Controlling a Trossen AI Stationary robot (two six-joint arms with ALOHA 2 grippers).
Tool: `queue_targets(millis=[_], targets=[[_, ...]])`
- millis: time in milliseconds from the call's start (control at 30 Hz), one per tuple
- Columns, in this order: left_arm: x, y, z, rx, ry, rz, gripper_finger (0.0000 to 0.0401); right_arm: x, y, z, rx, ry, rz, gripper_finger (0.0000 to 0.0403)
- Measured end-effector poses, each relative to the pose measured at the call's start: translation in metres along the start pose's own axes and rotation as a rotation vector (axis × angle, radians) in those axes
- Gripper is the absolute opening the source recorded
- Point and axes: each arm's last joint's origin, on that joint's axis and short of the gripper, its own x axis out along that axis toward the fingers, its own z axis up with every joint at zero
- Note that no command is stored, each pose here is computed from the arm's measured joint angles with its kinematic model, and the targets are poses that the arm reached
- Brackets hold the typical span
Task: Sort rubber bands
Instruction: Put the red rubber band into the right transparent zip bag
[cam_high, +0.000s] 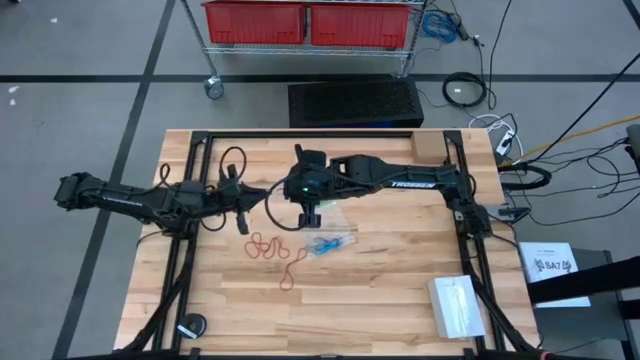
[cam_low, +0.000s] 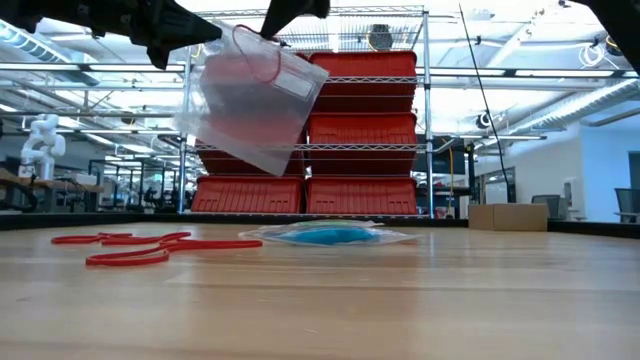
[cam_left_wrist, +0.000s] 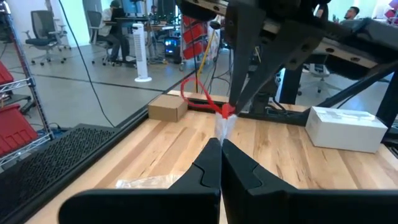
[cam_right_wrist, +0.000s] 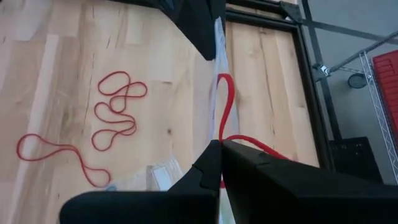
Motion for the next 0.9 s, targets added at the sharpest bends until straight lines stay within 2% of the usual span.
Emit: queue_targets(millis=[400,633,767,900], targets=[[0.0,0.0,0.0,0.0,0.0,0.0,0.0,0.012,-0.008,0.0,0.017,-0.002,0.01,0.0],[0.0,0.0,0.0,-0.001,-0.001,0.001,0.0,0.023,-0.001,0.0,0.016,-0.015,0.133,0.0001],[0.0,0.0,0.0,-0.001,0.0,0.005,0.0,0.039,0.003,-0.002,0.013,0.01,0.139,0.0014],[0.0,0.0,0.0,-0.002,-0.001,0.007,0.0,0.04,0.003,-0.002,0.016,0.009,0.134,0.0043]])
